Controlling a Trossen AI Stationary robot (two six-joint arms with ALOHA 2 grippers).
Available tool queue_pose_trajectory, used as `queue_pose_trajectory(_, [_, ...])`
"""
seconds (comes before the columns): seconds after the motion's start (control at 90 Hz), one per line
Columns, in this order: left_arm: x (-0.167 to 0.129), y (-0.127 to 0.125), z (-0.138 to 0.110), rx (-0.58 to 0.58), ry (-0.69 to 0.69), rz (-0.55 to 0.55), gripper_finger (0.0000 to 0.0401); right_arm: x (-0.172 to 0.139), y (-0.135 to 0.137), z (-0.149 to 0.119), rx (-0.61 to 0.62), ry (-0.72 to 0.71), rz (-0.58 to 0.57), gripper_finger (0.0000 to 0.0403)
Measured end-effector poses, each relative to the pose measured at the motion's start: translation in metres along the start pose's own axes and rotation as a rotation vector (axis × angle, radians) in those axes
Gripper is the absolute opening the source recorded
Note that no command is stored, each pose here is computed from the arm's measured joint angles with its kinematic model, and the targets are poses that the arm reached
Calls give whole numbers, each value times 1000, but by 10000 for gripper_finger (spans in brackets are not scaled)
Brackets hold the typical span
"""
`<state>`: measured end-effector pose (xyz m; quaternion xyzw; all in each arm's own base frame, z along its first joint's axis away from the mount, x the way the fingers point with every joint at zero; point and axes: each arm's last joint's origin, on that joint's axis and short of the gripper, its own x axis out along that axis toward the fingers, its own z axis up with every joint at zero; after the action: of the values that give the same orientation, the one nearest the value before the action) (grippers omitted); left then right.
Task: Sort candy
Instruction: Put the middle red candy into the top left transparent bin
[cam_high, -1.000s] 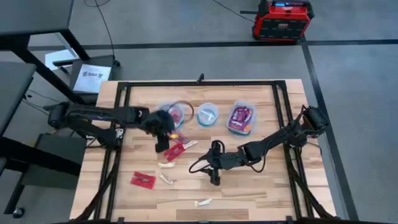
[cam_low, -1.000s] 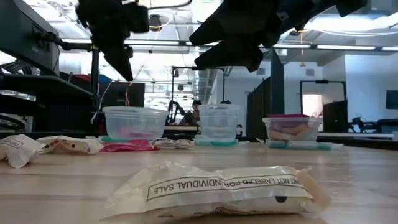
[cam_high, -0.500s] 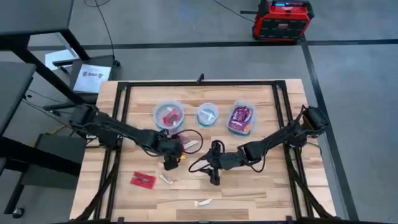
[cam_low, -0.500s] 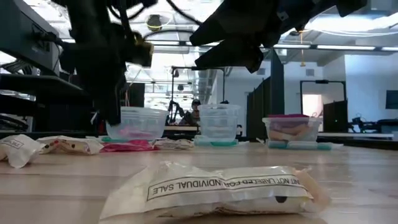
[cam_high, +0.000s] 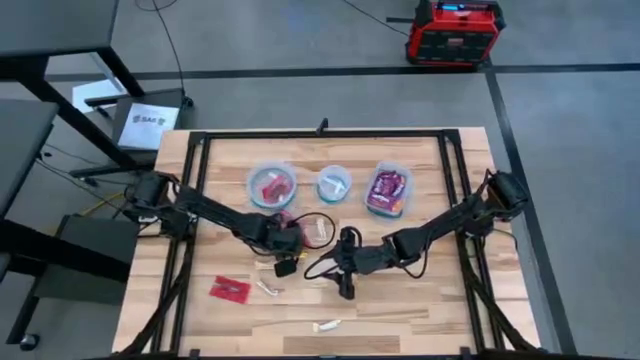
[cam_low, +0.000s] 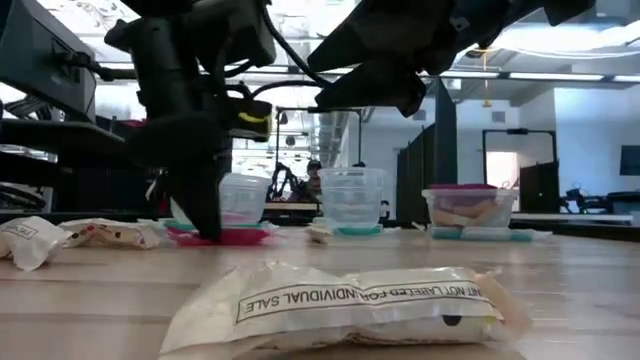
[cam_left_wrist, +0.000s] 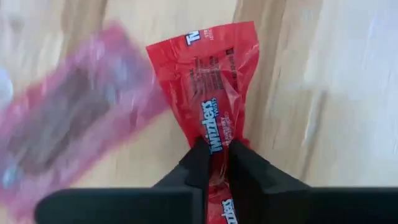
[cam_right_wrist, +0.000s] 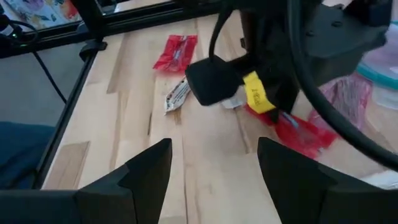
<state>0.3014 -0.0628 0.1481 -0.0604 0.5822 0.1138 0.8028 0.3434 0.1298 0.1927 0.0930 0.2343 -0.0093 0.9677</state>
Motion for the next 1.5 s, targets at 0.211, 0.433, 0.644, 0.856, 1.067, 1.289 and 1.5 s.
queue_pose_trajectory(0.211, [-73, 9, 24, 69, -129, 86, 5, 0, 0, 0, -2, 3, -1, 226])
queue_pose_trajectory(0.433, [-137, 59, 38, 77, -266, 251, 3, 0, 0, -1, -3, 8, -3, 226])
queue_pose_trajectory(0.644, [-135, 114, 32, 8, -178, 350, 20, 0, -1, -1, -4, 13, -5, 226])
queue_pose_trajectory(0.856, [-124, 133, 34, 60, -113, 281, 71, 0, -1, -2, -4, 16, -7, 226])
queue_pose_trajectory(1.067, [-124, 125, 38, 124, -152, 192, 126, 0, -1, -2, -5, 18, -8, 226])
queue_pose_trajectory(1.289, [-119, 82, 47, 363, -254, 31, 130, 0, -1, -2, -5, 19, -8, 226])
queue_pose_trajectory(1.5, [-72, 55, 53, 549, -134, 17, 129, 0, -1, -2, -4, 18, -8, 226])
